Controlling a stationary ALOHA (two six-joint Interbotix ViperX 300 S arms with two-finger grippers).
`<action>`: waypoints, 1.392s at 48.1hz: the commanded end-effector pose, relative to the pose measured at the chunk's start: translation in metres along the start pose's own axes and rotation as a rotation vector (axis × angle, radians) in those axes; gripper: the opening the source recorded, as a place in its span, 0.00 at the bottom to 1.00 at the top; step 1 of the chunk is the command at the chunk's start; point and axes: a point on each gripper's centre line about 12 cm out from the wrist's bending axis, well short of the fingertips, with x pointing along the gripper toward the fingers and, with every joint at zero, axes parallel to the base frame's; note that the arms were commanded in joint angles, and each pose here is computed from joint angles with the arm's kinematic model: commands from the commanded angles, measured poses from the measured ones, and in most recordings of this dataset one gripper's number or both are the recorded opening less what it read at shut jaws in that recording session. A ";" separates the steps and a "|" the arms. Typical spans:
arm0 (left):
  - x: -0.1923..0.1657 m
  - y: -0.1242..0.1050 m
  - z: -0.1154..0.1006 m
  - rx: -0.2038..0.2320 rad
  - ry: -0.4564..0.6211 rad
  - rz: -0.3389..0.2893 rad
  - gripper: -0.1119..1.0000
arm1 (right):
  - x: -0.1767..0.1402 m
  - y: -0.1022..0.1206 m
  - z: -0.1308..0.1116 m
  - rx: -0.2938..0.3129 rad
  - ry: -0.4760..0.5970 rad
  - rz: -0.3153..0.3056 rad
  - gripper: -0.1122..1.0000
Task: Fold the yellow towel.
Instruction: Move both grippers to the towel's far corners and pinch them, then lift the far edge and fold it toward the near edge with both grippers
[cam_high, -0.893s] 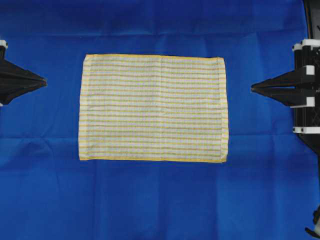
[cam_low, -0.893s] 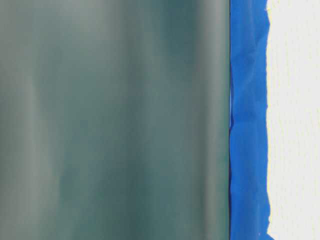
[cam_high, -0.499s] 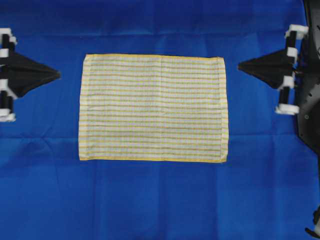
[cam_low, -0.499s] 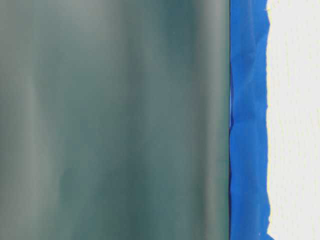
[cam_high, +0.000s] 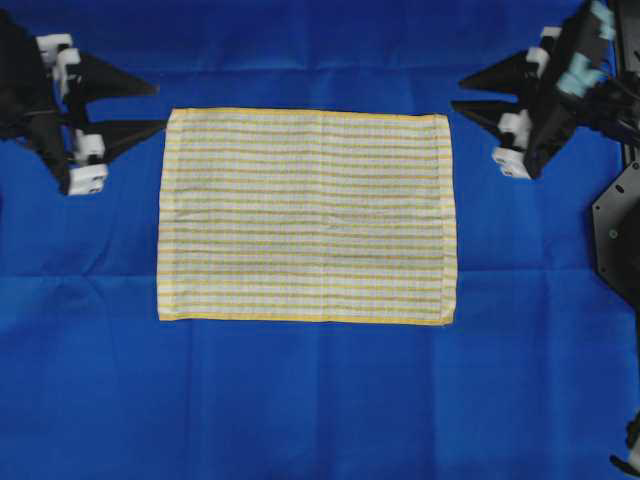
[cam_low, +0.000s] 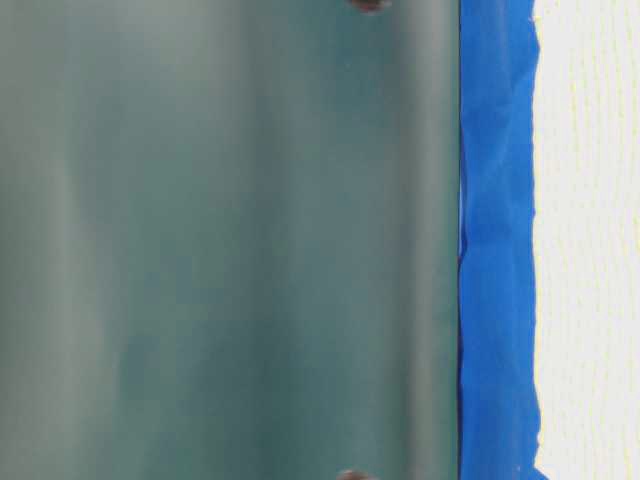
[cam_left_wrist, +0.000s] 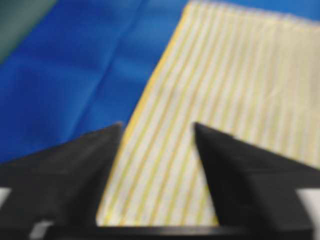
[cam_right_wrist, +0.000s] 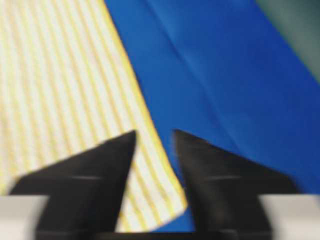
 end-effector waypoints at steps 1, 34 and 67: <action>0.012 0.009 -0.003 -0.010 0.014 0.032 0.69 | 0.013 -0.008 0.001 0.014 0.033 -0.029 0.63; 0.075 0.040 -0.084 -0.055 0.242 0.125 0.77 | 0.075 -0.033 -0.052 0.055 0.239 -0.105 0.70; 0.078 0.042 -0.105 -0.071 0.350 0.130 0.15 | 0.084 -0.031 -0.059 0.053 0.267 -0.101 0.14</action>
